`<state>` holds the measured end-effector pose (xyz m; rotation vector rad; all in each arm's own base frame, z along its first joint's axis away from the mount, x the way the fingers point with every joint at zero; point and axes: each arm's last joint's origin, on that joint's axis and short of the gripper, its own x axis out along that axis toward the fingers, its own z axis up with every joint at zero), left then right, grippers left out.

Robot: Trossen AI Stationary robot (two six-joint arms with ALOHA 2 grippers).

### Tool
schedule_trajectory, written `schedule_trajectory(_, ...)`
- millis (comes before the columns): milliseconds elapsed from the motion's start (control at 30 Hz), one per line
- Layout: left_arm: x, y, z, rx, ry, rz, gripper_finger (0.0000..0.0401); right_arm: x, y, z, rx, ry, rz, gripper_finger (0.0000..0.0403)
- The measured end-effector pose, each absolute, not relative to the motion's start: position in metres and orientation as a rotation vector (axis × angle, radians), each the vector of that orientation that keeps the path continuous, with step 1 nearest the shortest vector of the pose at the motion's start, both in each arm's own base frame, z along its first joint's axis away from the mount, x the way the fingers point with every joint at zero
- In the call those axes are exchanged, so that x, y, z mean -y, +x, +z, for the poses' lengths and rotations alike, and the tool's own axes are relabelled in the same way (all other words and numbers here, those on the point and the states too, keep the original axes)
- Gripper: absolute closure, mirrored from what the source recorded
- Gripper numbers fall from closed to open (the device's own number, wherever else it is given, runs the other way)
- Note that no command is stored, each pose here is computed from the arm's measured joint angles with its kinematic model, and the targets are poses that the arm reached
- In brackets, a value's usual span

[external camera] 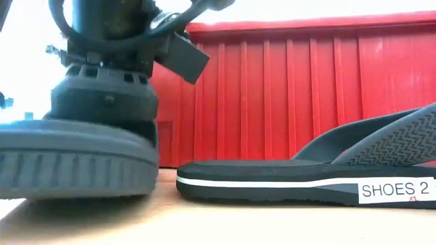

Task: Pick and place slides into bin
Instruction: Put the black slide into the red bin

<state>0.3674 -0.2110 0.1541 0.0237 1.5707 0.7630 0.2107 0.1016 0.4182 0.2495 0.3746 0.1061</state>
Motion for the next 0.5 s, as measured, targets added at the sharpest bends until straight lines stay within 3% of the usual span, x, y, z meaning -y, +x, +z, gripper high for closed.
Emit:
schedule_trajectory(200, 0.220, 0.377, 0.177, -1.520, -0.060, 0.701, 0.0383, -0.102, 0.211, 0.418, -0.374, 0.235, 0.109, 0.0255)
schedule_trajectory(500, 0.241, 0.389, 0.243, -1.333, -0.215, 0.526, 0.0388, -0.101, 0.210, 0.417, -0.381, 0.208, 0.112, 0.0255)
